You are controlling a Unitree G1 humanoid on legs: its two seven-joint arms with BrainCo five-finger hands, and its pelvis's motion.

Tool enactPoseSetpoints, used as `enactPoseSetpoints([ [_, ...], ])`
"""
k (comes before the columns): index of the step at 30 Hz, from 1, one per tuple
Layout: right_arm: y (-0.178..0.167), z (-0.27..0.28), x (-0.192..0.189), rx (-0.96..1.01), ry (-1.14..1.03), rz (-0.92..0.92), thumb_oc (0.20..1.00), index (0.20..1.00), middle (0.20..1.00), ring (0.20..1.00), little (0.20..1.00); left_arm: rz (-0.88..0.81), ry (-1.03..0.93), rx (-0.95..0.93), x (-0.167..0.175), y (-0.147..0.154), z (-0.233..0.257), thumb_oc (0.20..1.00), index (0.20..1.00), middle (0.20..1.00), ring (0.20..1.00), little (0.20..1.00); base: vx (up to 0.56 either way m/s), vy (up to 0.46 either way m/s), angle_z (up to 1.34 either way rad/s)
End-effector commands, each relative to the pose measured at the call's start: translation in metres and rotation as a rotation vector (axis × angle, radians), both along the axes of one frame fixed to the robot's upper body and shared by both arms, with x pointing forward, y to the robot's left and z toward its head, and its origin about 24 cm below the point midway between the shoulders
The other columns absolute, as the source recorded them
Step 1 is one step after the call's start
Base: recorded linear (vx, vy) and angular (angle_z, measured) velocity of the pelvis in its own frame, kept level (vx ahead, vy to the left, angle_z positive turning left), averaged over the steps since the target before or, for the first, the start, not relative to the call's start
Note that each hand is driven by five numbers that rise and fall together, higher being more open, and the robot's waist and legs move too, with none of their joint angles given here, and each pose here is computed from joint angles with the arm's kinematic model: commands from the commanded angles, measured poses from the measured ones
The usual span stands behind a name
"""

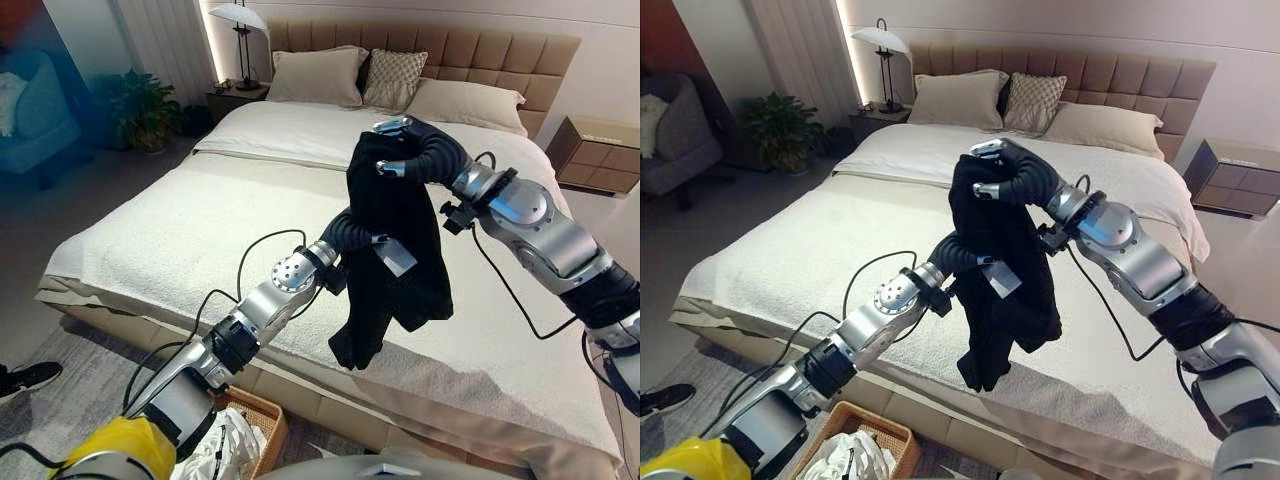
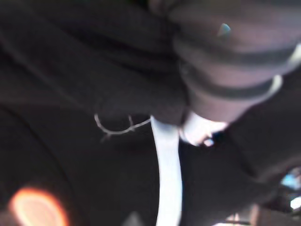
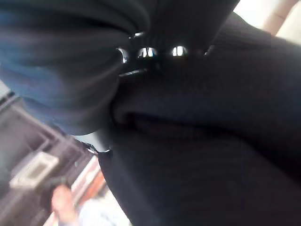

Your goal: Pick up clothes into the bucket

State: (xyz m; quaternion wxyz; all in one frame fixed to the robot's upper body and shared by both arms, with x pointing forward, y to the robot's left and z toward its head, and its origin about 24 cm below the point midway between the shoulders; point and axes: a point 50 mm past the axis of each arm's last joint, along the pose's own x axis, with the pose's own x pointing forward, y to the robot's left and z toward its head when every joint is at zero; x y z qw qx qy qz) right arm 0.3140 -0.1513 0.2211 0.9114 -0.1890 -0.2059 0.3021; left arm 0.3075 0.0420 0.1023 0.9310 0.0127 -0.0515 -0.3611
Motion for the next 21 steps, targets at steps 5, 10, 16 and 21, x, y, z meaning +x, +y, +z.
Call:
enactPoseSetpoints([
  [5,-0.049,0.031,-0.010,0.298,-0.233,-0.239,1.000,1.000,1.000,1.000,1.000,0.072,0.137,-0.082,-0.006,0.020,-0.026,0.200,0.200,0.200,0.200,0.200,0.00,0.000,0.00],
  [10,-0.088,-0.024,-0.018,0.446,-0.141,-0.515,1.000,1.000,1.000,1.000,1.000,0.159,0.142,-0.180,-0.012,0.044,-0.023,0.200,0.200,0.200,0.200,0.200,0.00,0.003,0.05],
  [16,-0.114,-0.096,-0.043,0.335,0.019,-0.766,1.000,1.000,1.000,1.000,1.000,0.250,0.126,-0.279,-0.022,0.079,-0.018,0.200,0.200,0.200,0.200,0.200,0.00,0.003,0.01],
  [21,-0.145,-0.191,-0.094,0.048,0.335,-1.011,1.000,1.000,1.000,1.000,1.000,0.383,0.023,-0.399,-0.037,0.124,0.001,0.200,0.200,0.200,0.200,0.200,0.00,0.000,0.00],
])
